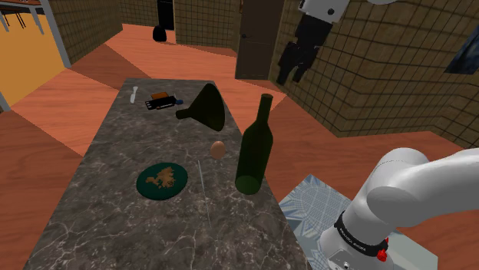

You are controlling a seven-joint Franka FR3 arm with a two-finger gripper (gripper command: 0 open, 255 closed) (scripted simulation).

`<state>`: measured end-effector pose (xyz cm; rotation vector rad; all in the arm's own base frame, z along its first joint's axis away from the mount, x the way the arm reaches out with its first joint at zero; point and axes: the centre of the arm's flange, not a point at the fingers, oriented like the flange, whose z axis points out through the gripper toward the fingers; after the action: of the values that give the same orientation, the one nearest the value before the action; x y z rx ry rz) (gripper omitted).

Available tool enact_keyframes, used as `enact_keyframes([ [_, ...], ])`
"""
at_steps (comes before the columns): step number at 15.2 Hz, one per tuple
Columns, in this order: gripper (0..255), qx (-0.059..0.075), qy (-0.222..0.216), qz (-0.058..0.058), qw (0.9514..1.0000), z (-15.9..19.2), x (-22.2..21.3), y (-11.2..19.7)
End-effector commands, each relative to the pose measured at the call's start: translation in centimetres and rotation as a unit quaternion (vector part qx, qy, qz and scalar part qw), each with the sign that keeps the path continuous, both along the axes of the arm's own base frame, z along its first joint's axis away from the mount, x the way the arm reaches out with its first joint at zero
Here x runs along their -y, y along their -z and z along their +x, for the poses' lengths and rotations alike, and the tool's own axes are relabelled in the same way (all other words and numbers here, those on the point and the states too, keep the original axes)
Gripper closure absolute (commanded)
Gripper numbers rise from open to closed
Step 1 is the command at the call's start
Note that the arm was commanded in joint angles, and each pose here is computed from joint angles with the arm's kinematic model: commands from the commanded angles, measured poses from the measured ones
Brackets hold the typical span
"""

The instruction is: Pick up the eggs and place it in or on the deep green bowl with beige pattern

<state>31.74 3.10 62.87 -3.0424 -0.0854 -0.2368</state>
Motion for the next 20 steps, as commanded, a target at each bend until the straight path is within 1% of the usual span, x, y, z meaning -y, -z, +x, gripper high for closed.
enact_keyframes([
  [1,0,0.000,0.000,0.000,1.0000,0.0,0.0,0.0],
  [5,0,-0.029,0.027,0.009,0.9992,3.8,-1.6,3.9],
  [10,0,-0.065,0.060,0.020,0.9959,8.4,-3.4,9.0],
  [15,0,-0.101,0.092,0.031,0.9901,12.7,-5.0,14.4],
  [20,0,-0.137,0.125,0.043,0.9818,16.7,-6.4,20.0],
])
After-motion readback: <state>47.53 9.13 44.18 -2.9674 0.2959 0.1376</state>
